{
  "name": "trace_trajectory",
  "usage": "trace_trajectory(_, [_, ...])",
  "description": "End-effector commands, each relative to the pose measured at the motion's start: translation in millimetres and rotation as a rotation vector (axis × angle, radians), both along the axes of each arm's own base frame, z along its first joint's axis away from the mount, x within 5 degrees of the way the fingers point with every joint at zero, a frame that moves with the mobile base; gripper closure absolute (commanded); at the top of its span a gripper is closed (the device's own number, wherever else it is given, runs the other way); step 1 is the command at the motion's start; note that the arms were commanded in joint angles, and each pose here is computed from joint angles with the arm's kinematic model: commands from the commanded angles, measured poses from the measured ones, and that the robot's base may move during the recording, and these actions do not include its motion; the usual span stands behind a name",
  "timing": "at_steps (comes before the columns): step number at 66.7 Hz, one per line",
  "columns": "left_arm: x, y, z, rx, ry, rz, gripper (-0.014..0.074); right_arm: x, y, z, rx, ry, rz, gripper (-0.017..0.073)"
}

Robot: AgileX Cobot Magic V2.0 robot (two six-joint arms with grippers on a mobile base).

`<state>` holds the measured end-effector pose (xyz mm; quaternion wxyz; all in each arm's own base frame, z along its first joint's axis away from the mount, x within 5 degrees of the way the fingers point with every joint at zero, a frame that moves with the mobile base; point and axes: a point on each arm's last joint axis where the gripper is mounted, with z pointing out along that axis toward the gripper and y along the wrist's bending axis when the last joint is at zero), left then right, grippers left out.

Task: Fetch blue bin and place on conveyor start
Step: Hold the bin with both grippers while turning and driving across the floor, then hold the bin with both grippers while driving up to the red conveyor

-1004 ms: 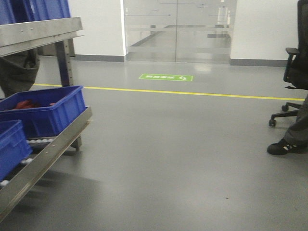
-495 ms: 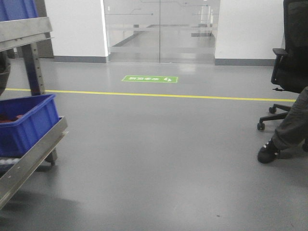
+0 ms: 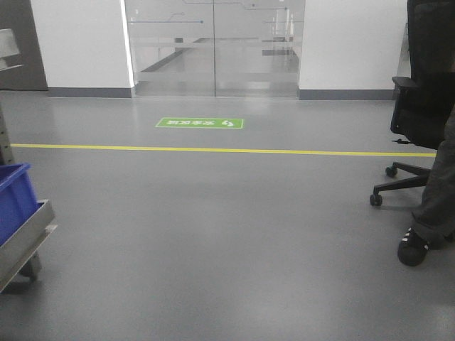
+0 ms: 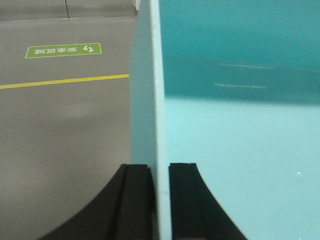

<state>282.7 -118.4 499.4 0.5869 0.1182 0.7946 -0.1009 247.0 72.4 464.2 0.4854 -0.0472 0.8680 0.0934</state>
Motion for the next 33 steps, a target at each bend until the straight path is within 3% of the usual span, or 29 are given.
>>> trace_trajectory(1, [-6.6,-7.5,11.8,-0.113,-0.048,-0.053,0.0705,-0.7,5.7,11.5,0.05,-0.101,0.044,0.0712])
trace_trajectory(33, [-6.5,-7.2,11.9,-0.108,-0.051,-0.051,0.0705,-0.1,5.9,12.8,0.054,-0.115,0.044,0.0712])
